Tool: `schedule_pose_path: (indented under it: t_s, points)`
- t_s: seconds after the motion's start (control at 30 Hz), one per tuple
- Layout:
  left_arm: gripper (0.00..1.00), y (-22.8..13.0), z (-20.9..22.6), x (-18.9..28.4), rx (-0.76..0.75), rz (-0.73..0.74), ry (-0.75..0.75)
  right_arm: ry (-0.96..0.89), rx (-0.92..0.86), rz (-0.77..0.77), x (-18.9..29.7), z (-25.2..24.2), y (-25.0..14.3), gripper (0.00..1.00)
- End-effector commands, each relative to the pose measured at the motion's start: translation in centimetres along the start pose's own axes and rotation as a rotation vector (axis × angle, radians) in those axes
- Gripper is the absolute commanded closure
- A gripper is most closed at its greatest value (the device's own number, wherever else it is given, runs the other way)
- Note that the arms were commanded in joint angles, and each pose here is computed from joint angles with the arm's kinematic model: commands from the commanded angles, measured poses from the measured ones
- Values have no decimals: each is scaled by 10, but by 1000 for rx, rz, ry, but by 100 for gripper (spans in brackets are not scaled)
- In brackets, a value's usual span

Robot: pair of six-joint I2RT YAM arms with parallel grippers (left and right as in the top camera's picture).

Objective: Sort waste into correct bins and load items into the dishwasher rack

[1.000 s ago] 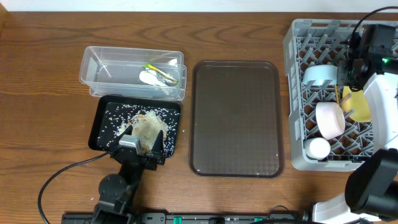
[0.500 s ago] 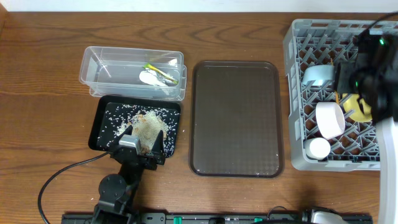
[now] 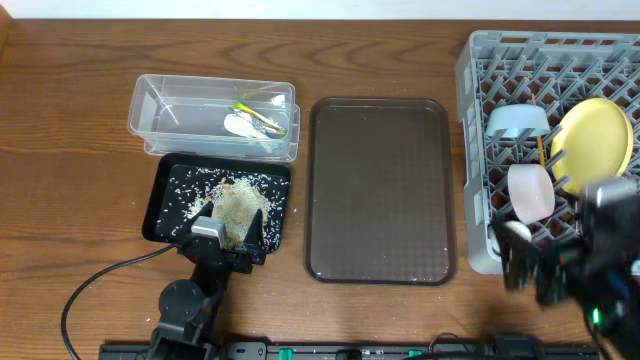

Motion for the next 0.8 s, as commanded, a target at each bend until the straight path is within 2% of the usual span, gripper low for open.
schedule_pose_path:
  t_s: [0.0, 0.13, 0.27, 0.77]
  points:
    - [9, -16, 0, -1, -17, 51, 4, -33, 29, -28, 19, -2, -12, 1]
    - [9, -16, 0, -1, -16, 52, 4, -121, 35, -72, 29, -17, -19, 1]
    - [9, -16, 0, -1, -16, 52, 4, -190, 36, -137, 18, -36, -26, 1]
    - [9, -16, 0, -1, -16, 51, 4, -153, -5, -212, -94, -91, -126, 1]
Point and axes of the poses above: each gripper's point midway between its finger pads, its own x axis back along the fingers, its own z axis along the line the jaws close on, y = z × x, the point moved 1 cm from there along x, back along the fingers, and after that the axes turned 15 degrees about -x, right-handed, at the moved point
